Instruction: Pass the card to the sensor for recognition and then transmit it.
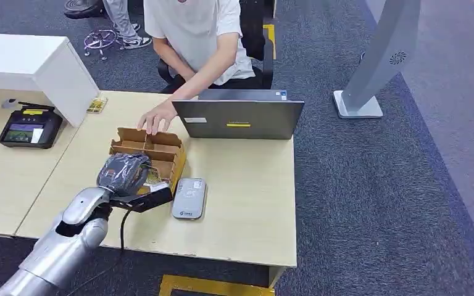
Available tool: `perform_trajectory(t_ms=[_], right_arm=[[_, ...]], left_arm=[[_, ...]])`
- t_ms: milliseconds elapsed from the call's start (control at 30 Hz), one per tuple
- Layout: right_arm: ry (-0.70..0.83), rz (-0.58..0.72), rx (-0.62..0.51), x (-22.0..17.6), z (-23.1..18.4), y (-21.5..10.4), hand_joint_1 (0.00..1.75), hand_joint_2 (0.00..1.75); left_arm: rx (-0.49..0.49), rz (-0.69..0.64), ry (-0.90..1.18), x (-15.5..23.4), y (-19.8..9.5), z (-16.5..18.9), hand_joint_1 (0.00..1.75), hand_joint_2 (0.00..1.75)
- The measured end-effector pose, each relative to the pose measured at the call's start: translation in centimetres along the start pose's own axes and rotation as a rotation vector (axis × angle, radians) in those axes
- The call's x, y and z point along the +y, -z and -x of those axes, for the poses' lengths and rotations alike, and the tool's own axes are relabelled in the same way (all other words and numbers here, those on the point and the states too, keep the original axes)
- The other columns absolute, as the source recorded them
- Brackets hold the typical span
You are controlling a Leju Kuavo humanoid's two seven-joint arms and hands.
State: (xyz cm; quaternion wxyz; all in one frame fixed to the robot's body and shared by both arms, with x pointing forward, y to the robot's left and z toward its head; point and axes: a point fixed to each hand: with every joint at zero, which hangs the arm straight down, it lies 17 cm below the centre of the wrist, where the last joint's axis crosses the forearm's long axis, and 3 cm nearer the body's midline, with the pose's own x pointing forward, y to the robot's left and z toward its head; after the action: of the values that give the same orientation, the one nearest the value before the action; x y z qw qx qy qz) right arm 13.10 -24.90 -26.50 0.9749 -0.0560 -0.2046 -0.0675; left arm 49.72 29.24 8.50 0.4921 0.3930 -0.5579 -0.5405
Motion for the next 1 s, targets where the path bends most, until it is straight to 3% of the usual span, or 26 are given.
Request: perform_trajectory(t_ms=[467, 1000], right_arm=[[0.001, 0.000, -0.006, 0.1, -0.1, 0.0, 0.00, 0.00], [-0.008, -0.004, -0.005, 0.2, -0.1, 0.0, 0.00, 0.00]], left_arm=[[-0.039, -0.207, -0.015, 5.9, -1.0, -1.0, 1.75, 1.75], [-0.045, -0.303, -0.005, 9.0, -1.6, -0.6, 1.75, 1.75]])
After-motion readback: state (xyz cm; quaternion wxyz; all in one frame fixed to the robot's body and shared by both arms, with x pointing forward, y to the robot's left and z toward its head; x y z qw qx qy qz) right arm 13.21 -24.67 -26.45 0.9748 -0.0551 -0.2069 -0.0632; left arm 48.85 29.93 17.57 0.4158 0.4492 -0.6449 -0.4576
